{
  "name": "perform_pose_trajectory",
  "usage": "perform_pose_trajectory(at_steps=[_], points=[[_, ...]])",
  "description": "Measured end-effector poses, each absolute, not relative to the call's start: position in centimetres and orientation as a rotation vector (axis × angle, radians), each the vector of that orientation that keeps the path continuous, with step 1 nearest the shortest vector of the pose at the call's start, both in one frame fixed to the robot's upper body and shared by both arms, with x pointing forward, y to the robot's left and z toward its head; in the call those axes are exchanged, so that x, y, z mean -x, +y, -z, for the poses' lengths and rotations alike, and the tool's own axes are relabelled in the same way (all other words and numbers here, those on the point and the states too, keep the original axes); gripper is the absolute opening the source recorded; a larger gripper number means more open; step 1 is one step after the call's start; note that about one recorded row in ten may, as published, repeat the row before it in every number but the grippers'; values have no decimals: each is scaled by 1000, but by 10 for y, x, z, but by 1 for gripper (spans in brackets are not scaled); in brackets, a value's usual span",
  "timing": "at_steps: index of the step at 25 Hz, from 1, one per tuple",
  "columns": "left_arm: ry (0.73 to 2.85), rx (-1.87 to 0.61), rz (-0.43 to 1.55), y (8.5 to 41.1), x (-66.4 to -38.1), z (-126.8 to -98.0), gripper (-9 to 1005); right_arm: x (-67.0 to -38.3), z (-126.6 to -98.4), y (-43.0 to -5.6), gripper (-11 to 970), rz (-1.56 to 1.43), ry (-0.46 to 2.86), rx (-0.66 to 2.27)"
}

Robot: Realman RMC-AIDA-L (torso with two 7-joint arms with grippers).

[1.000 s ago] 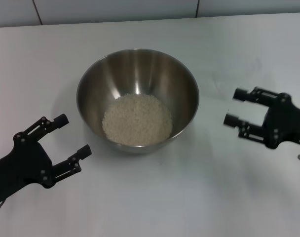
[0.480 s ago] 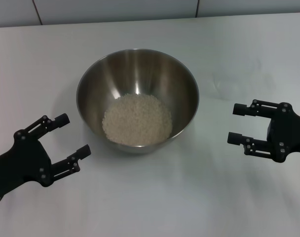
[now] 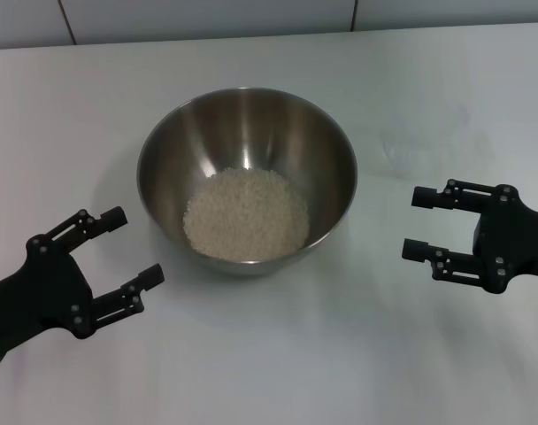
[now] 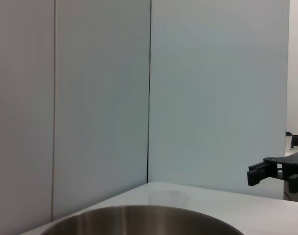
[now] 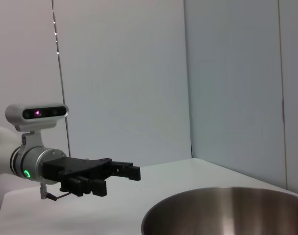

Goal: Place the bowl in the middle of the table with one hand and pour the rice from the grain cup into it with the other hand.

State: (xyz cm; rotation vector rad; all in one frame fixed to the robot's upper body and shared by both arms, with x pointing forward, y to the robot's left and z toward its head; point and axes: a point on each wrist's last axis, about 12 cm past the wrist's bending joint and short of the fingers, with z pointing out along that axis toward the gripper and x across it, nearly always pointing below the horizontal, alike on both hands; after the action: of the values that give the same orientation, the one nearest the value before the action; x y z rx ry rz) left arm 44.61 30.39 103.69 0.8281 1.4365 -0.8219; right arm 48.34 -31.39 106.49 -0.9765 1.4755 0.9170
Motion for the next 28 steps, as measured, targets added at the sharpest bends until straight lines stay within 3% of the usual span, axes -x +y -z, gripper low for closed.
perform_pose_trajectory(at_steps=[28], points=[[1469, -871, 883, 295, -454, -1037, 827, -483, -1063, -308, 665, -918, 1462, 985]])
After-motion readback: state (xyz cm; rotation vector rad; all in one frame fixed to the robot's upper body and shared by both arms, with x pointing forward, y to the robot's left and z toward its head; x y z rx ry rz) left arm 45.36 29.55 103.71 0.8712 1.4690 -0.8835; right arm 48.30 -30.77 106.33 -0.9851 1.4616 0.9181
